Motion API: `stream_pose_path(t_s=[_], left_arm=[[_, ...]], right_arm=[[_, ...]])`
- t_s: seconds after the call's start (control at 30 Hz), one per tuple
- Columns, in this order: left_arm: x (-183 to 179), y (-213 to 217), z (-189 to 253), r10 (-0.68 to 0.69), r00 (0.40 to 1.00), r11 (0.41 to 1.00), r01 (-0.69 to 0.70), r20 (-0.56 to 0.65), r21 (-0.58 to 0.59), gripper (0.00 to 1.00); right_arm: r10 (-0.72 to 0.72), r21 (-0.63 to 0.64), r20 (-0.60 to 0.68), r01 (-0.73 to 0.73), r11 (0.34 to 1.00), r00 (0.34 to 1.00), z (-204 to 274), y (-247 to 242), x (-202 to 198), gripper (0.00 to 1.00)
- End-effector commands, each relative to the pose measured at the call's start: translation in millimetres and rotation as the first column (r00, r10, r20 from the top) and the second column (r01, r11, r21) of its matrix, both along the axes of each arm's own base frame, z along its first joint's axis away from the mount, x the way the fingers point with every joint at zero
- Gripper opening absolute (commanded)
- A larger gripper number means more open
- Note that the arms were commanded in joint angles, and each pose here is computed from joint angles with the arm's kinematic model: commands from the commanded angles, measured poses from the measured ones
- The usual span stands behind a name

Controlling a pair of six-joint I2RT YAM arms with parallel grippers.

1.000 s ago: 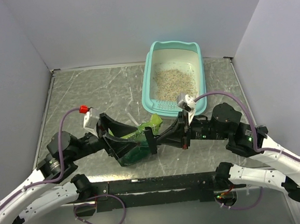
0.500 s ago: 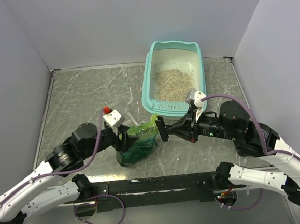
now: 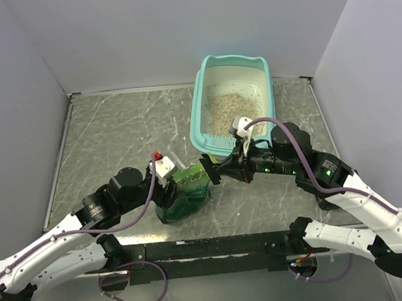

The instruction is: Fill the litter box with clean litter

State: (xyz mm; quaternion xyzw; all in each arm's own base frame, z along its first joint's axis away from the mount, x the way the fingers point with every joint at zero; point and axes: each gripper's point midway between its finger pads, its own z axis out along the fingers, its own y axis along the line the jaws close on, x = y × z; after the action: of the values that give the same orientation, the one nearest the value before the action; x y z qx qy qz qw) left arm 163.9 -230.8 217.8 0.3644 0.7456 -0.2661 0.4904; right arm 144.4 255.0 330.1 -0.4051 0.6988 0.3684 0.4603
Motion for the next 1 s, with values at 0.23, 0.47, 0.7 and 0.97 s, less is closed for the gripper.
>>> stream_pose_path(t_s=[0.23,0.47,0.7,0.97], left_arm=[[18.6,5.8,-26.5,0.061,0.998,0.992,-0.064,0.029,0.108,0.35],[19.1,5.8,-28.5,0.036,0.998,0.990,-0.042,0.048,0.133,0.01],[16.6,8.4,-18.4,0.042,0.997,0.995,-0.048,0.072,0.086,0.01],[14.2,9.9,-8.7,0.048,0.995,0.998,-0.052,0.092,0.034,0.01]], right_arm=[[0.106,0.067,0.039,-0.108,0.992,0.994,19.5,16.9,9.2,0.00],[0.231,0.015,0.137,-0.235,0.972,0.963,1.5,22.4,24.7,0.00],[0.384,-0.023,0.138,-0.385,0.923,0.913,-23.6,25.3,43.5,0.00],[0.575,-0.079,0.279,-0.579,0.812,0.769,-29.9,33.3,37.8,0.00]])
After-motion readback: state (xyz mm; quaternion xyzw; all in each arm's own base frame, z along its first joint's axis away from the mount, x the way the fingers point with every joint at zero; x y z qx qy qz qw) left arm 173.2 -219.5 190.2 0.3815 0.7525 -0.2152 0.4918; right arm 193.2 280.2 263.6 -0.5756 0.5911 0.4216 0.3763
